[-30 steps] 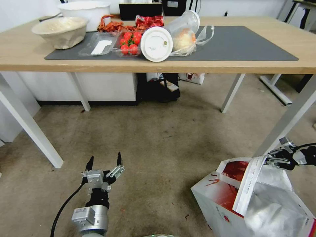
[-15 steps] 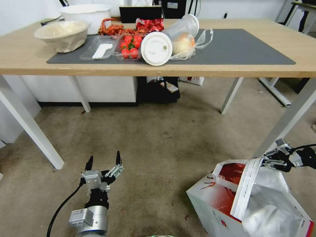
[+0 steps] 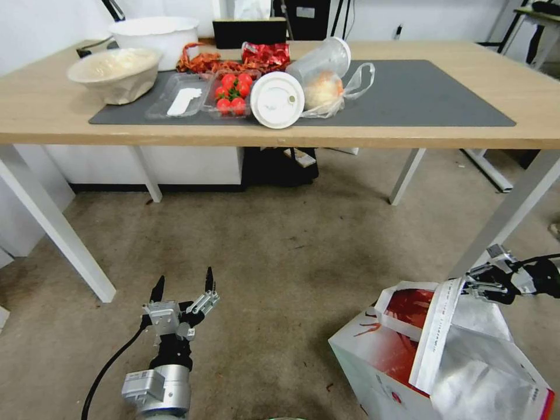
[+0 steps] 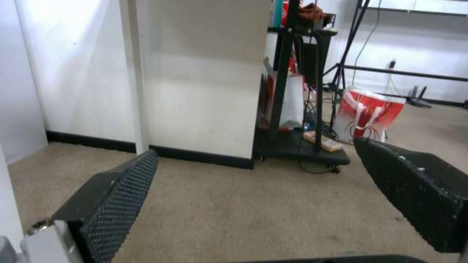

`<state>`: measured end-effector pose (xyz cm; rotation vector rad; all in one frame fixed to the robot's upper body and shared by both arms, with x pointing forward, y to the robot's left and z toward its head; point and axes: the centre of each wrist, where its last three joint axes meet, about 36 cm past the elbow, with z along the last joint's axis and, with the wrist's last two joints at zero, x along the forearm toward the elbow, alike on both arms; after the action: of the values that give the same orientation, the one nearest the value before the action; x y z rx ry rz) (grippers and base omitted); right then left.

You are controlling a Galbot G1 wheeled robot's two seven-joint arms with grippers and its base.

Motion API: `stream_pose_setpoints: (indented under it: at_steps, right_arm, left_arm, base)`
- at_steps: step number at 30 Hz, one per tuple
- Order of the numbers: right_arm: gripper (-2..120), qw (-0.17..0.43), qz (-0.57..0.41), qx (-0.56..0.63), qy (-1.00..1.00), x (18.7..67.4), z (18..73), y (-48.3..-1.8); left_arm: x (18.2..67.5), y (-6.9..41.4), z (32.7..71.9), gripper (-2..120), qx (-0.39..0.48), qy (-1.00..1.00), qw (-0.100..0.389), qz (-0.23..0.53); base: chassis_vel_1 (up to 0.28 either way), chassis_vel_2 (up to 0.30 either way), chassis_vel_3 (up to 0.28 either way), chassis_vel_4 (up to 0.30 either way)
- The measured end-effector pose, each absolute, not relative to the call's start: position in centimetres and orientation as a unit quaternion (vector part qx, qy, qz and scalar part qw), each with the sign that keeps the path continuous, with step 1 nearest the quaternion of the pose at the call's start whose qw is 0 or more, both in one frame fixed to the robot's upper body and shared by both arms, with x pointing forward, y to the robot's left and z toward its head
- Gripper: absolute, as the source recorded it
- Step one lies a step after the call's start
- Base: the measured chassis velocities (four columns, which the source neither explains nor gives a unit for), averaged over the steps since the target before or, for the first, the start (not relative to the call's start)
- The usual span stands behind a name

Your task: Pick up the food delivery bag from the floor and place it on the table.

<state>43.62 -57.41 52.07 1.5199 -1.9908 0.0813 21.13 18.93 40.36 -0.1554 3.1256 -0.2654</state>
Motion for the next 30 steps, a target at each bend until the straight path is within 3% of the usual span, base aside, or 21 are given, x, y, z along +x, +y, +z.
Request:
stream_pose_setpoints:
  at_steps: [30]
  right_arm:
    - [0, 0.306, 0.023, 0.591, -0.746, 43.84, 52.85, -56.44]
  left_arm:
    - [20.87, 18.77, 40.62, 100, -0.051, 0.995, 0.003, -0.082]
  base:
    - [0.000, 0.000, 0.000, 0.000]
